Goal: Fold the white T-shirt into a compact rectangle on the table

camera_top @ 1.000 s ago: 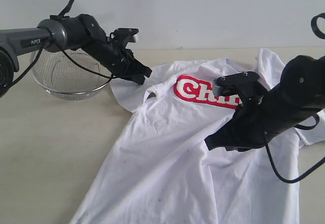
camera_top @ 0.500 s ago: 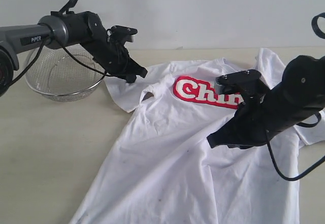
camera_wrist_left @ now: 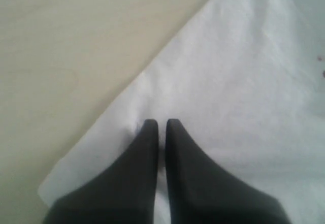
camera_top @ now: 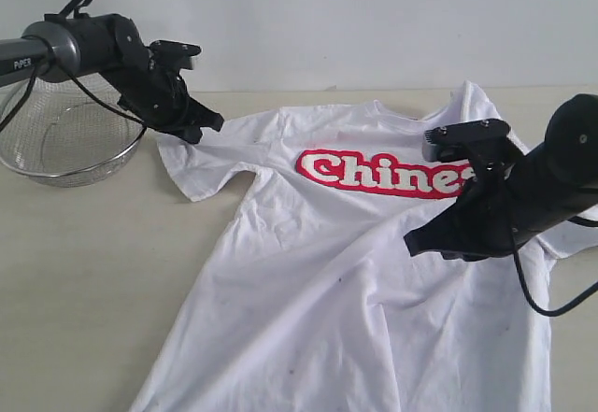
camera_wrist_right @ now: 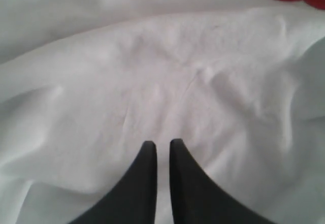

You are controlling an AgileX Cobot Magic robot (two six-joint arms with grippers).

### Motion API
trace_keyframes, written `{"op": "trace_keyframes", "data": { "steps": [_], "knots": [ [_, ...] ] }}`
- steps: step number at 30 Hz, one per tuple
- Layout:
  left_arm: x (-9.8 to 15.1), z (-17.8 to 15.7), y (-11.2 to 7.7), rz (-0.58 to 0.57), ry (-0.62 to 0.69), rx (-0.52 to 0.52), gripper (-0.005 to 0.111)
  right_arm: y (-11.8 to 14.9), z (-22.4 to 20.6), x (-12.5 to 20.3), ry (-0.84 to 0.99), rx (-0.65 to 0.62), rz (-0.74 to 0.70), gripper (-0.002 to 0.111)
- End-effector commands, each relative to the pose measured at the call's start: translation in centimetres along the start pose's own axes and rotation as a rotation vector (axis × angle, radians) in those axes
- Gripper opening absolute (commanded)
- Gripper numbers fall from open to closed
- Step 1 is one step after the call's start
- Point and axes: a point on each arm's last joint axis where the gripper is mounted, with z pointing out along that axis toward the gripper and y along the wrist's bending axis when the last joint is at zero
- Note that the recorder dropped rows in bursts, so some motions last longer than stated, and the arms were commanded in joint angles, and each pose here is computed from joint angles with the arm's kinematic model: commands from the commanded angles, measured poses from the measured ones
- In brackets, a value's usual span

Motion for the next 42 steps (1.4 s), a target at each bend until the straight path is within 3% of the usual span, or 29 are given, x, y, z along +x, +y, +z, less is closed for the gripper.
{"op": "trace_keyframes", "data": {
  "steps": [1, 5, 10, 14, 17, 21, 30, 36, 42],
  "knots": [
    [-0.6, -1.5, -1.4, 0.022, -0.018, 0.12, 0.005, -0.4, -0.5, -0.6, -0.067, 0.022, -0.005, 0.004],
    [-2.8, -5.0, -3.1, 0.083, -0.102, 0.131, 0.005, -0.4, -1.3, -2.2, -0.141, 0.028, 0.017, 0.004],
    [-3.5, -7.1, -6.9, 0.163, -0.078, 0.209, 0.005, -0.5, -2.6, -5.1, -0.26, 0.039, 0.013, 0.004],
    [-3.0, -6.2, -11.0, 0.249, -0.051, 0.264, 0.005, -1.8, -3.1, -5.7, -0.266, 0.056, 0.042, 0.0],
    [-2.6, -4.9, -14.1, 0.307, -0.052, 0.276, 0.005, -3.7, -3.2, -4.7, -0.171, 0.061, 0.099, 0.0],
    [-1.6, -2.4, -15.9, 0.335, -0.026, 0.256, 0.005, -4.6, -2.7, -2.7, -0.013, 0.042, 0.124, 0.0],
    [-0.2, 1.6, -15.5, 0.304, -0.009, 0.234, 0.005, -1.7, -1.4, -0.1, 0.101, -0.018, 0.08, 0.0],
    [0.6, 3.4, -13.3, 0.247, 0.013, 0.199, 0.005, 0.4, -0.9, 1.5, 0.191, -0.06, 0.029, 0.0],
    [0.5, 3.3, -9.6, 0.185, 0.016, 0.13, 0.005, 1.8, -0.8, 2.3, 0.249, -0.085, -0.004, 0.0]
  ]
}}
